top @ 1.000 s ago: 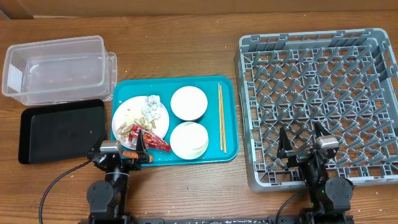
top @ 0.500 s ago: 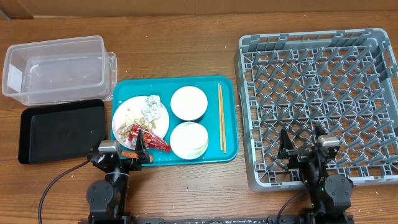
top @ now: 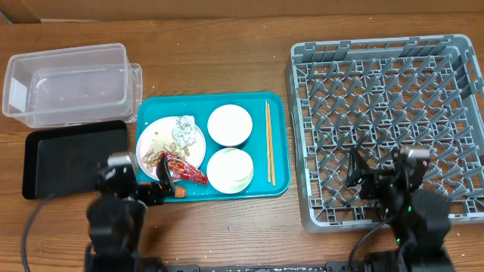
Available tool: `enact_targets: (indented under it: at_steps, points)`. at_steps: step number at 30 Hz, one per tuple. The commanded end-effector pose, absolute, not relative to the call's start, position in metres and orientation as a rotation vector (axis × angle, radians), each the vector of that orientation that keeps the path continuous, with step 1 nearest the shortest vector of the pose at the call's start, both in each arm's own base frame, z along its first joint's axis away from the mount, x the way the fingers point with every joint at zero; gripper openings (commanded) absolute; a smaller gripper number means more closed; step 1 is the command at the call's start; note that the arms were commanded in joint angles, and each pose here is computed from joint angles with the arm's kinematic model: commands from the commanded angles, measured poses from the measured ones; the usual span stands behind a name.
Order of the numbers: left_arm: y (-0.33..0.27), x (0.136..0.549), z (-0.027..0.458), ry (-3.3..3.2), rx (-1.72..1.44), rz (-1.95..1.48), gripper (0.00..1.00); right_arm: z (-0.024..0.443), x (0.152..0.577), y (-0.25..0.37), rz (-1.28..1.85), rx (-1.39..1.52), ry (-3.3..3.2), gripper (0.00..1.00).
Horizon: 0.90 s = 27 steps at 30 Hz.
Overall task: Sort waste into correct bins and load items into the dishwasher
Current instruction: 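Reach left gripper to the crumpled foil on the plate and grasp it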
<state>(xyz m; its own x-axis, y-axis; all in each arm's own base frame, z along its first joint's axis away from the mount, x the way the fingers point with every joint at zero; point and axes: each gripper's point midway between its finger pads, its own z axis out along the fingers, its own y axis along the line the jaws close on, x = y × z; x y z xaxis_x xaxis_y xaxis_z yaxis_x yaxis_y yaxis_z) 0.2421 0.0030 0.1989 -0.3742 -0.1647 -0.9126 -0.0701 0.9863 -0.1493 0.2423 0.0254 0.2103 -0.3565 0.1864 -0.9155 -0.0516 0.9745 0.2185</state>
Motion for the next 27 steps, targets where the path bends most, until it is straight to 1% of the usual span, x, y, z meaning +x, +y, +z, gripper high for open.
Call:
enact_targets:
  at_steps: [1, 7, 11, 18, 22, 27]
  points:
    - [0.003, 0.255, 0.228, 2.019, -0.185, -0.102, 1.0, 0.234, 0.25, 0.031, 0.278, 0.101, 1.989, 1.0]
    - [-0.004, 0.276, 0.254, 2.297, -0.185, -0.13, 1.0, 0.237, 0.26, 0.03, 0.255, 0.143, 2.285, 1.0]
    - [-0.007, 0.286, 0.256, 2.427, -0.192, -0.144, 1.0, 0.233, 0.272, 0.028, 0.225, 0.152, 2.393, 1.0]
    - [-0.016, 0.316, 0.236, 2.501, -0.182, -0.214, 1.0, 0.213, 0.282, 0.014, 0.121, 0.21, 2.49, 1.0]
    - [-0.022, 0.339, 0.221, 2.513, -0.161, -0.254, 1.0, 0.211, 0.282, 0.009, 0.087, 0.24, 2.494, 1.0]
    - [-0.033, 0.362, 0.186, 2.587, -0.124, -0.296, 1.0, 0.21, 0.281, 0.009, 0.087, 0.239, 2.496, 1.0]
